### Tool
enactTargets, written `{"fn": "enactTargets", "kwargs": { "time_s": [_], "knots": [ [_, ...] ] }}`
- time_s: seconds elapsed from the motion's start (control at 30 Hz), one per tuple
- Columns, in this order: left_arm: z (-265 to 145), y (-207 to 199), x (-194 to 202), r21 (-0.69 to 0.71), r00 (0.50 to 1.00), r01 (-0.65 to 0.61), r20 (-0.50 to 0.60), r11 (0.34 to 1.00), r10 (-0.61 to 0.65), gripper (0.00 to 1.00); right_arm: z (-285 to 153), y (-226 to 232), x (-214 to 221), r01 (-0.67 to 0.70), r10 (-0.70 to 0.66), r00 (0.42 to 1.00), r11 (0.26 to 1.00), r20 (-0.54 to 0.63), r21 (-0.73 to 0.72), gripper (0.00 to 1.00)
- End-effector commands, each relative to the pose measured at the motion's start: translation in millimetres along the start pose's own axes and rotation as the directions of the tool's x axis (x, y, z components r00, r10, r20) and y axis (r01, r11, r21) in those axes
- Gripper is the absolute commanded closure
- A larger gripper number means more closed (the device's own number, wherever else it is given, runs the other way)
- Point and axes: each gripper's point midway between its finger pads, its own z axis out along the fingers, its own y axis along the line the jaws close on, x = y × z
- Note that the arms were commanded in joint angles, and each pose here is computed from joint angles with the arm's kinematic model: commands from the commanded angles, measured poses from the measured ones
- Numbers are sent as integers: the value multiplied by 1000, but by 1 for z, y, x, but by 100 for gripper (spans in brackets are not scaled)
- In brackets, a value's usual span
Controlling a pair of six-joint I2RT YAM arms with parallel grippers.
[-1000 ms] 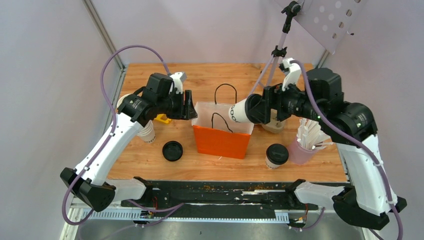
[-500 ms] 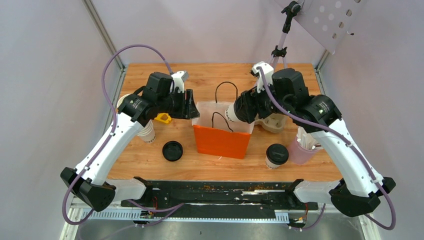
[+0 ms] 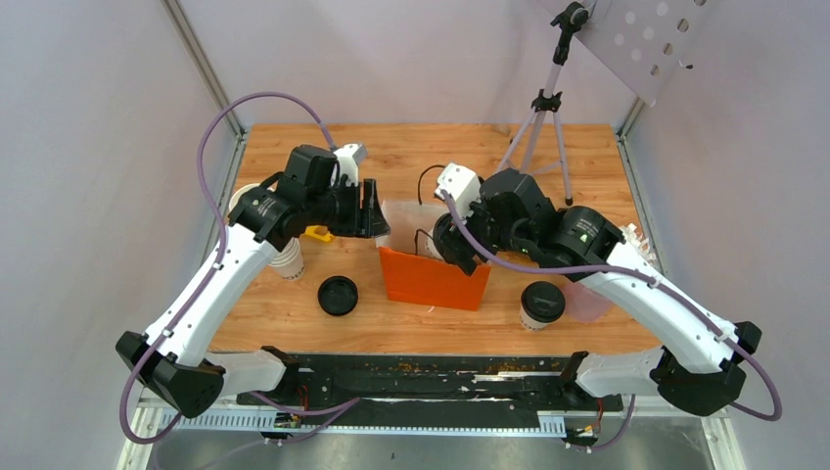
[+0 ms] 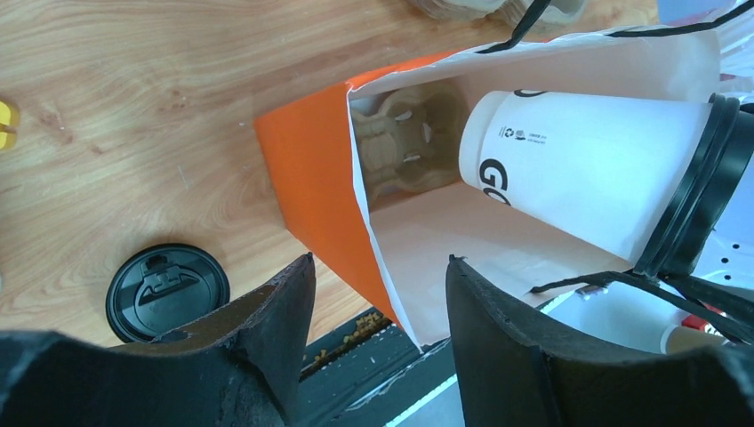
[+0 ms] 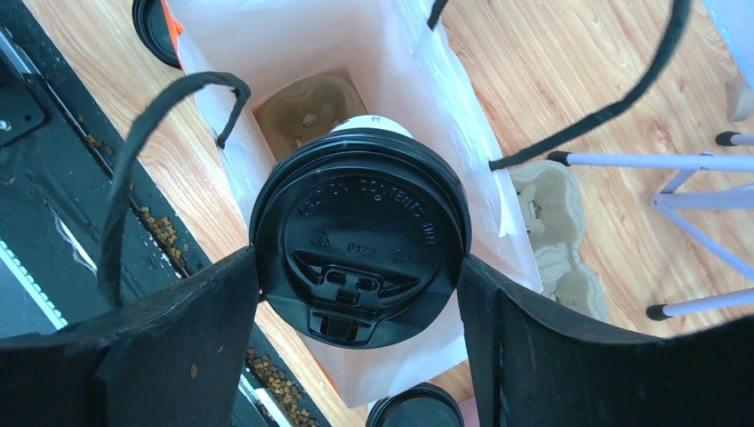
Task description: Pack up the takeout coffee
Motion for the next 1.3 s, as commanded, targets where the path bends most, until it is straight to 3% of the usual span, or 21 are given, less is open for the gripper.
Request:
{"fn": "enactTargets", "kwargs": {
  "time_s": [0.0,0.2,0.43,0.8,1.07,1.13,1.27],
  "knots": [
    [-7,-2,4,18,1000,-13,2,1000,13,37,11,6,-9,90,-90,996,995,21,32,35],
    [-14,1,18,17,999,-33,-43,999,34,37,16,39,-6,154,-154,988,988,31,10,34],
    [-19,-7,24,76,1000,-13,-7,997,13,37,21,61,5,163,-162,986,986,34,-22,34],
    [-27,-17,38,148,999,-14,-27,989,18,51,38,66,12,228,-228,973,973,41,23,34],
    [-38,-6,59,111,998,-11,-58,994,18,43,45,77,10,254,-255,965,967,59,36,34],
    [-37,-6,65,119,997,0,-76,993,9,47,47,81,11,259,-261,963,965,62,35,34],
    [-34,-9,63,141,998,-2,-59,990,10,67,50,84,10,281,-283,957,959,69,36,33]
  ]
}}
